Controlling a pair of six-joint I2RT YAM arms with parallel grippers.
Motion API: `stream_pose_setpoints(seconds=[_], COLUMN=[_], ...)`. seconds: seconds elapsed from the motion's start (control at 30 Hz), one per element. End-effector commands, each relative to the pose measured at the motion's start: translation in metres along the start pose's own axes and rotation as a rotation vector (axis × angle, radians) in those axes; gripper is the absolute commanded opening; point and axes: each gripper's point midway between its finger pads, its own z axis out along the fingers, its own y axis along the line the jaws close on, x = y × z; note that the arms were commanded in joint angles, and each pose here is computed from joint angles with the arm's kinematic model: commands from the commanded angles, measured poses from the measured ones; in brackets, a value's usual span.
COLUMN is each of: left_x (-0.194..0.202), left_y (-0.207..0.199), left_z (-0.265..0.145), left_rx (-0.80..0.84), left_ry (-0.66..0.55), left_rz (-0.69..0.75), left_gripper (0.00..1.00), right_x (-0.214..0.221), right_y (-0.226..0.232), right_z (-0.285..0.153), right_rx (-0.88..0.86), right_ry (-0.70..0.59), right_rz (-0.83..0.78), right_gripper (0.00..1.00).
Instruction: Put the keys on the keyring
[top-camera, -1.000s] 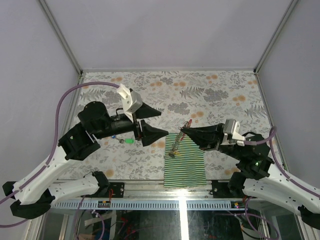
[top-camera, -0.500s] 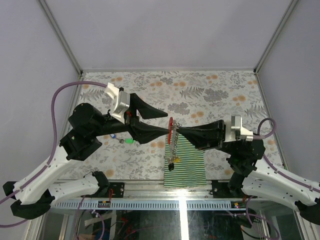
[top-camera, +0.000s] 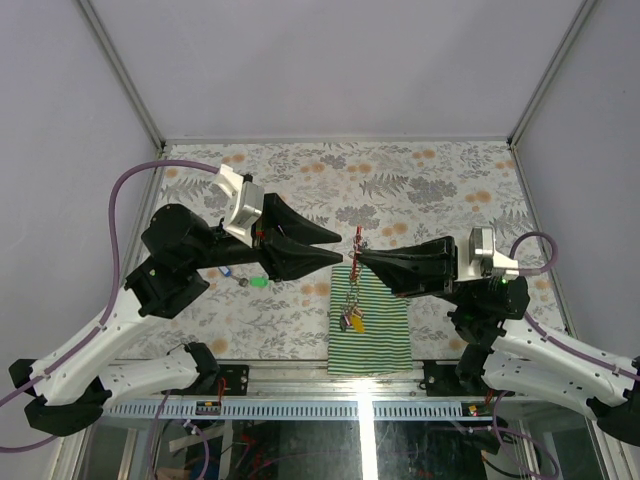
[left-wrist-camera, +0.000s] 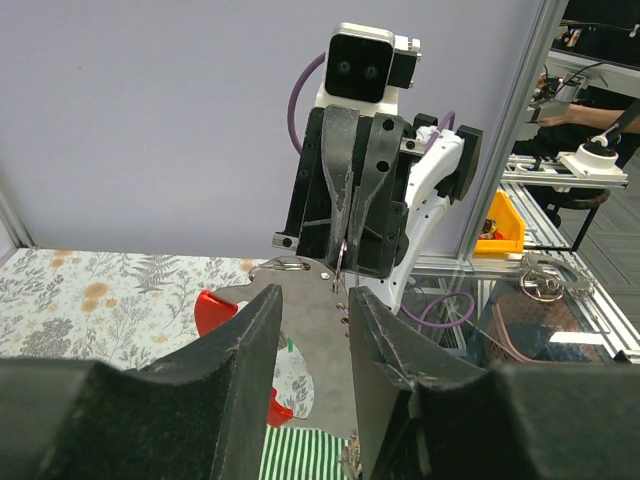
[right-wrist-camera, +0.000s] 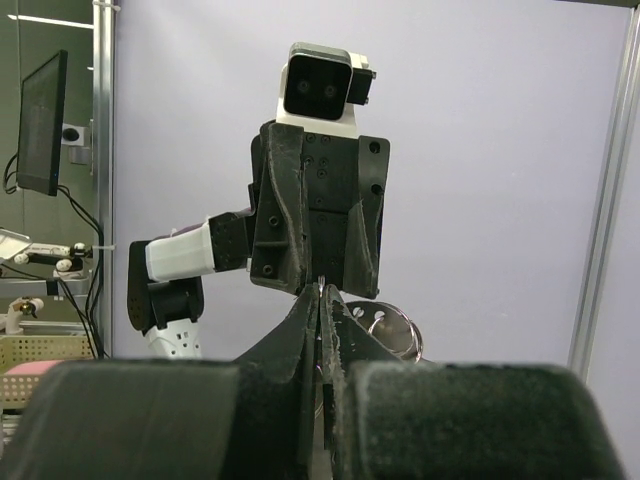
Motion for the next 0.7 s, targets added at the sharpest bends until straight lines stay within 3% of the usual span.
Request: stream_pose_setpoints(seconds=[0.0, 0.67], left_x=[-0.028, -0.023], left_y=[-0.011, -0.012], left_z=[0.001, 0.013], left_rx=[0.045, 0.099], left_ry=[-0.076, -0.06], left_rz=[0.05, 0.016], left_gripper=[0.33, 0.27], right_x=[-0.056, -0.055], right_y=[0.005, 0.003], right_z=[0.013, 0.016], right_rx=[-0.015, -0.013], right_ry=[-0.172, -0.161], right_rz=[-0.051, -0.065], right_gripper=[0.0, 0.0])
